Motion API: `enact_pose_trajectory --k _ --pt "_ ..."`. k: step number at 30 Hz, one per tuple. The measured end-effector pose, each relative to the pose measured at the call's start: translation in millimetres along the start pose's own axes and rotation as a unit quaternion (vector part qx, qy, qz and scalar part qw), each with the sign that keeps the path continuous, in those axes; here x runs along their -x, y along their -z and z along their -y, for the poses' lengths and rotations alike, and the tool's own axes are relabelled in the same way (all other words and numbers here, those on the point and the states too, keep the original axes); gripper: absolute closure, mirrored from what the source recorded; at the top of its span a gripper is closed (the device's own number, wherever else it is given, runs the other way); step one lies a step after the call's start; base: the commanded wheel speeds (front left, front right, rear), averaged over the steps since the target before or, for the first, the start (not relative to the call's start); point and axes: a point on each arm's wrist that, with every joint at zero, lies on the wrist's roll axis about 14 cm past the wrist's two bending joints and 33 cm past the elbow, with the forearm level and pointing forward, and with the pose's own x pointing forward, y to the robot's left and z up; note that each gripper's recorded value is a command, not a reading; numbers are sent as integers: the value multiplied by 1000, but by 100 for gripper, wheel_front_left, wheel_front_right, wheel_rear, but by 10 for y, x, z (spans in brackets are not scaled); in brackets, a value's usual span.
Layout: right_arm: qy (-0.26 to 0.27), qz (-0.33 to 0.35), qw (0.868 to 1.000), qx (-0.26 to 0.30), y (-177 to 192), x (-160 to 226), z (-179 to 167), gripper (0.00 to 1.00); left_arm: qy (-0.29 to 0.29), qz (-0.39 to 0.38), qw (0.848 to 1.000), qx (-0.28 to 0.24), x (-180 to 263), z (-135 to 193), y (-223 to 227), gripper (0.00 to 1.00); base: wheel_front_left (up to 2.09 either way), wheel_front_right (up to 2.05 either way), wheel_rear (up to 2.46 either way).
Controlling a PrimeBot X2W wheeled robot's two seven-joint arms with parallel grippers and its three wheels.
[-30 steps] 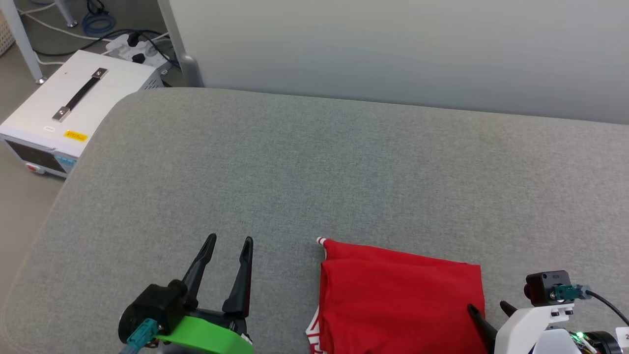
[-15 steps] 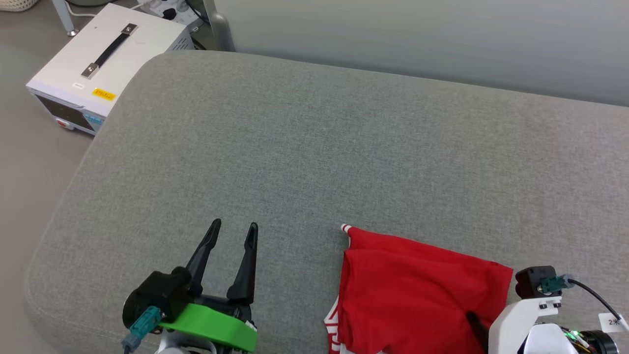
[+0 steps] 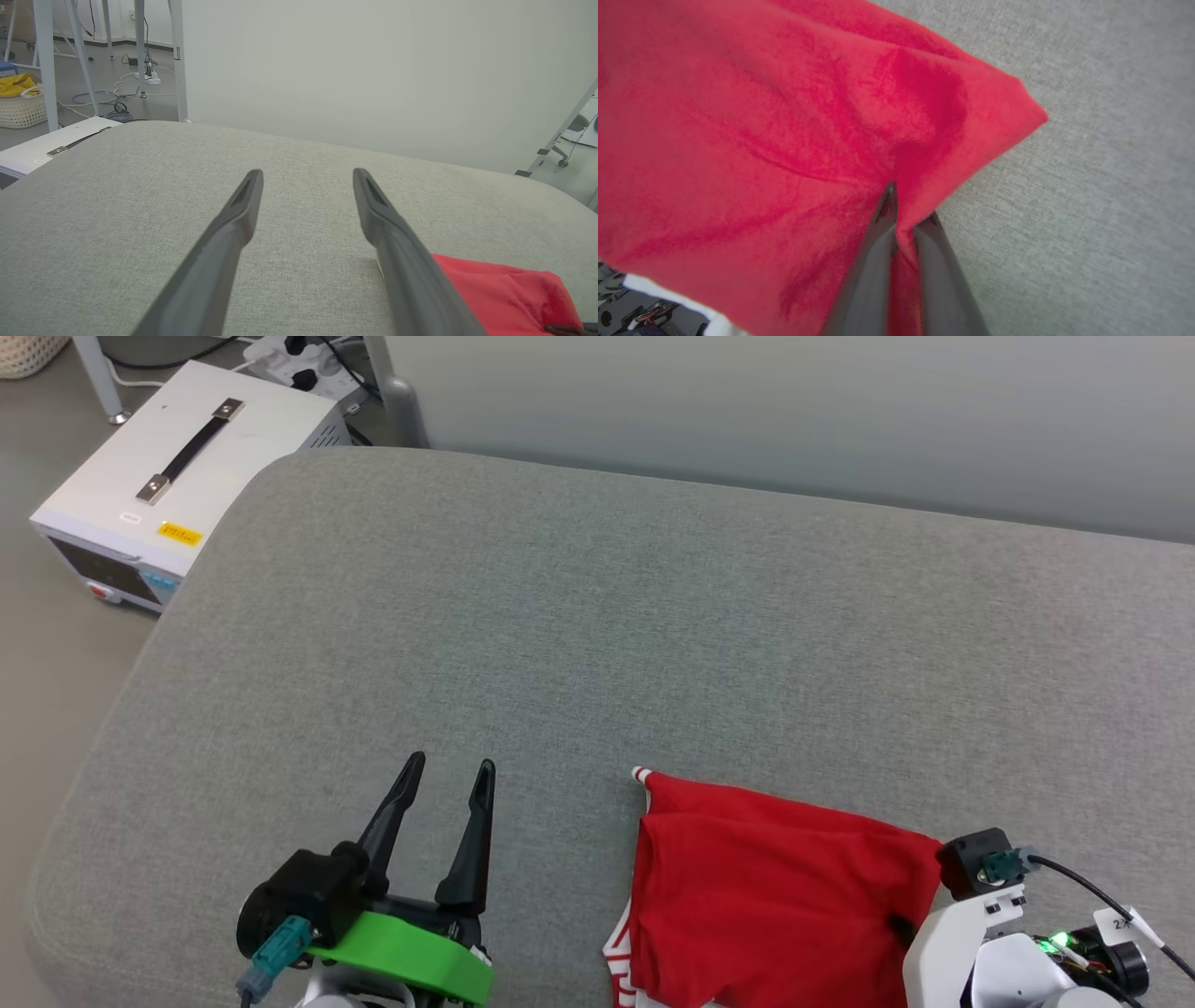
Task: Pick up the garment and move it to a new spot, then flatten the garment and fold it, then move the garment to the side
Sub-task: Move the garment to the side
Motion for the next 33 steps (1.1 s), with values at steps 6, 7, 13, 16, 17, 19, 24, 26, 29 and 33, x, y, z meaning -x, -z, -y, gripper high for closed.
enact_pose_trajectory --k 6,7,13,16,17,19,24,26,29,33 --pt "28 17 995 96 -134 251 261 100 45 -2 999 6 -81 256 29 0 0 0 0" --pt "36 18 993 114 -174 310 327 100 55 -1 998 9 -100 321 28 0 0 0 0" --pt "90 2 978 190 -297 661 767 100 126 3 992 19 -238 744 22 0 0 0 0" --pt "149 7 967 208 -469 973 1227 100 195 -1 981 17 -364 1132 72 0 0 0 0" --pt "165 6 964 209 -494 1042 1349 100 209 -1 978 18 -397 1212 81 0 0 0 0" --pt "196 1 959 207 -513 1161 1584 100 232 3 973 24 -483 1352 84 0 0 0 0" --pt "256 -31 941 220 -431 1360 2154 100 276 12 961 29 -694 1576 110 0 0 0 0" --pt "282 -43 934 216 -392 1433 2418 100 291 20 956 31 -801 1639 105 0 0 0 0" --pt "314 -56 926 201 -341 1494 2768 100 305 22 952 33 -934 1668 175 0 0 0 0" --pt "355 -81 914 178 -196 1558 3194 100 318 18 947 39 -1087 1681 315 0 0 0 0"
